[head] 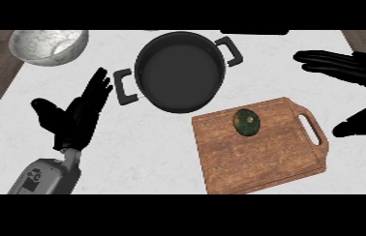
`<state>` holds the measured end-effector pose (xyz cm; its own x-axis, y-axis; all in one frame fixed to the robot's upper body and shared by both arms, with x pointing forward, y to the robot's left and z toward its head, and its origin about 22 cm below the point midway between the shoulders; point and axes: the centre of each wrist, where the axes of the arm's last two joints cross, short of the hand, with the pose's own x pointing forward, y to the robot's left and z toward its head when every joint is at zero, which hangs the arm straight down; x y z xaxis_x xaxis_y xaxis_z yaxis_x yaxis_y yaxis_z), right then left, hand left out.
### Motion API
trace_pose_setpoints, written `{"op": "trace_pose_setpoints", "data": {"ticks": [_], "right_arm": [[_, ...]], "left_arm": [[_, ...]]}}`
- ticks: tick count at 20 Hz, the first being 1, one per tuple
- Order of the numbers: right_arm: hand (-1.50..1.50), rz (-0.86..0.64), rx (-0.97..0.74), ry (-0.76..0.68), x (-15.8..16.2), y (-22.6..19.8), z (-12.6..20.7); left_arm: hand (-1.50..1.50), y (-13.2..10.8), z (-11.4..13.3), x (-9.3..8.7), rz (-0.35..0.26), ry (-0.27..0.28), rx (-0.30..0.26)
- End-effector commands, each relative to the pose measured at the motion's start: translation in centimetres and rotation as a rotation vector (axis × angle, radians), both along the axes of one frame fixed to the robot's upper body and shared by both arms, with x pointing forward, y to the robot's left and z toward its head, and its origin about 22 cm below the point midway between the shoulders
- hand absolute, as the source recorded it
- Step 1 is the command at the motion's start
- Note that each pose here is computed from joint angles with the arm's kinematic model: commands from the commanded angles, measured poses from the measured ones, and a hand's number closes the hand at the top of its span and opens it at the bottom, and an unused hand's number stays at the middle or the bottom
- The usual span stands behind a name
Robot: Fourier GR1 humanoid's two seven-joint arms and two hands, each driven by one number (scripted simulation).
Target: Pick the squash from the cutting board and place it in the pot
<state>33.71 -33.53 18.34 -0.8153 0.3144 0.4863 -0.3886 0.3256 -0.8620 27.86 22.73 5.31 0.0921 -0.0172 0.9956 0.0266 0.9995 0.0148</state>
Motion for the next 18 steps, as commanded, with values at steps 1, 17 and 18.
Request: {"op": "trace_pose_setpoints", "data": {"ticks": [1,17,18], "right_arm": [[-1.5,0.099,-0.192,0.048,-0.4,1.3,2.1],[-1.5,-0.02,-0.472,0.1,1.6,7.7,-1.2],[-1.5,-0.019,-0.511,0.098,1.3,7.5,-1.8]], "left_arm": [[0.0,0.1,0.9,-0.9,0.021,0.001,0.002],[0.0,-1.5,2.0,0.0,0.028,0.001,-0.001],[0.0,-0.5,-0.2,-0.7,0.021,0.008,-0.005]]}}
